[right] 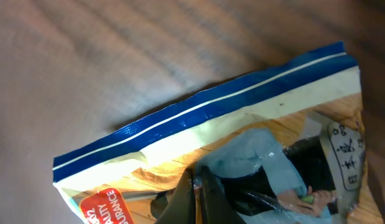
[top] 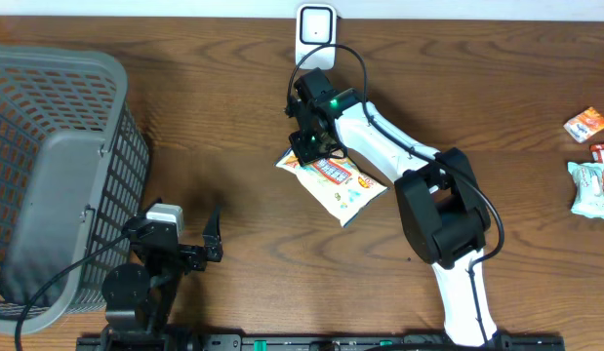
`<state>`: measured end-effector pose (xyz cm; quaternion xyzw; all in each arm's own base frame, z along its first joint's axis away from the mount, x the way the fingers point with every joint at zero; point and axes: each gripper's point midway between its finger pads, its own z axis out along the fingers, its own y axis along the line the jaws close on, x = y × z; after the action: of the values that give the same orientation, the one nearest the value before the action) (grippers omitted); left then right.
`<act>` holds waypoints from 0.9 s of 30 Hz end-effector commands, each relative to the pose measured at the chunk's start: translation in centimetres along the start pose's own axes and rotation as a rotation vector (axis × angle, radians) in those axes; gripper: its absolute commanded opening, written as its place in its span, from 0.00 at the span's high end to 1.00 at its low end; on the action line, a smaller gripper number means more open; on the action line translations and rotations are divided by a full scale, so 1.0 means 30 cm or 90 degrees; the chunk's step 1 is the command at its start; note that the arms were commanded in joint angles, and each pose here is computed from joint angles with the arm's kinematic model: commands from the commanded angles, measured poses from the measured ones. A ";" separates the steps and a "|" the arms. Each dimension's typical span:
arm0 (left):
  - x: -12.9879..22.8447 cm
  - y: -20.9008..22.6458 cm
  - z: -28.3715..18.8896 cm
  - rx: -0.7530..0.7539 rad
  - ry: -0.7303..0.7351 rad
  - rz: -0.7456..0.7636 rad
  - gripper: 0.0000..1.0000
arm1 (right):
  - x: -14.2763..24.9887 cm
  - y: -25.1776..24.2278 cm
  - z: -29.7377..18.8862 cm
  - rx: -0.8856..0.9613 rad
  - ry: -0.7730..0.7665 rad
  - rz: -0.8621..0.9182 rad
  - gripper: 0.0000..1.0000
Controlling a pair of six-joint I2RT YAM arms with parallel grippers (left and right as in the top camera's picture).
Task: Scan the item barcode
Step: 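Lift the snack bag and turn it over with the right gripper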
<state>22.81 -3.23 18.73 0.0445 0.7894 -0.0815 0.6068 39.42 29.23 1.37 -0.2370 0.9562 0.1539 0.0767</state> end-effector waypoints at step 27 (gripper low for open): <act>0.001 0.006 0.000 -0.006 -0.001 0.008 0.01 | 0.306 -0.038 -0.163 0.474 0.024 -0.347 0.01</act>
<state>22.82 -3.23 18.74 0.0445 0.7894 -0.0815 0.6068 30.02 25.92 3.68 -0.4777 0.8601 -0.1115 0.1399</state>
